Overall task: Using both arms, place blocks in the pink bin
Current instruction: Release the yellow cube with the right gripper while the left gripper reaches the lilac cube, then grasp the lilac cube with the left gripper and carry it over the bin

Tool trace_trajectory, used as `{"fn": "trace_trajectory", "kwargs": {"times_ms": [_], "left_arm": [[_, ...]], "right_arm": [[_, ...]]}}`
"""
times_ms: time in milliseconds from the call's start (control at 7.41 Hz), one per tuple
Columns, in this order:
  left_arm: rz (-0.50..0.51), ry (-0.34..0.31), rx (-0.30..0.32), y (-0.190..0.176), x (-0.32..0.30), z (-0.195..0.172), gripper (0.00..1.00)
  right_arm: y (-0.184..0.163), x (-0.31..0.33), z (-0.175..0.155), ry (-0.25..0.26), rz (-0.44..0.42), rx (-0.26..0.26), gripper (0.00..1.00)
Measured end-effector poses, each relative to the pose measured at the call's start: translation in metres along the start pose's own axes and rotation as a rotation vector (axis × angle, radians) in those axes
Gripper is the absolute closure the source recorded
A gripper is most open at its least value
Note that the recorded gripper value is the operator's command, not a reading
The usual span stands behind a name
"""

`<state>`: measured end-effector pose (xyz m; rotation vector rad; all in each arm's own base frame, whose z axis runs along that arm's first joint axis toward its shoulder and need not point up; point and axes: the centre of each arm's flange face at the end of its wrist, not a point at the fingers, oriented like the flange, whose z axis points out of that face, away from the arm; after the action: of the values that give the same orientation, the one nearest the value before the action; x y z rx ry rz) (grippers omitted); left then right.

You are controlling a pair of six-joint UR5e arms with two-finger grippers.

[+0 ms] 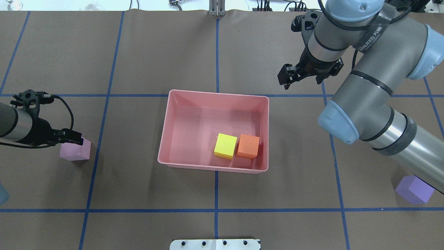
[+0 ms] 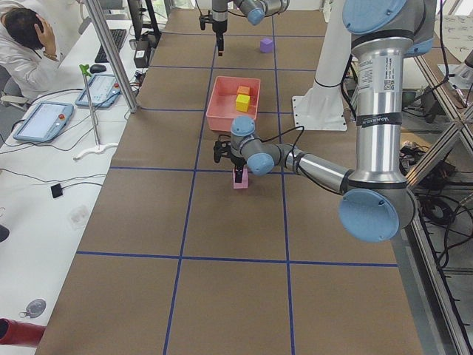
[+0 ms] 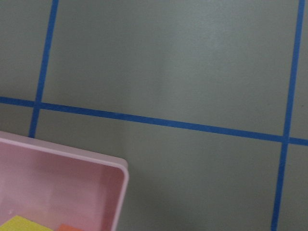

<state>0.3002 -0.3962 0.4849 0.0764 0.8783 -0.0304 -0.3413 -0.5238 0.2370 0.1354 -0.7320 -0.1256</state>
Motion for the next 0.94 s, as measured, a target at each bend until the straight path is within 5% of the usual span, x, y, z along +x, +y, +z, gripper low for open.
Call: {"fn": "trace_trajectory", "kwargs": {"times_ms": [405, 540, 675, 810, 945], "left_arm": [[0.013, -0.077, -0.016, 0.015, 0.010, 0.024, 0.01], [0.017, -0.085, -0.023, 0.018, 0.013, 0.028, 0.24], [0.022, -0.091, -0.024, 0.020, 0.015, 0.031, 0.70], [0.026, -0.094, -0.020, 0.020, 0.017, 0.033, 0.90], [0.032, -0.091, -0.017, 0.020, 0.020, 0.032, 0.99]], "right_arm": [[0.000, 0.014, 0.003, 0.008, -0.009, -0.008, 0.00], [0.000, 0.018, 0.005, 0.012, -0.018, -0.010, 0.00], [0.000, 0.025, 0.007, 0.019, -0.034, -0.013, 0.00], [0.000, 0.033, 0.009, 0.026, -0.048, -0.015, 0.00], [-0.001, 0.043, 0.009, 0.031, -0.060, -0.018, 0.00]]}}
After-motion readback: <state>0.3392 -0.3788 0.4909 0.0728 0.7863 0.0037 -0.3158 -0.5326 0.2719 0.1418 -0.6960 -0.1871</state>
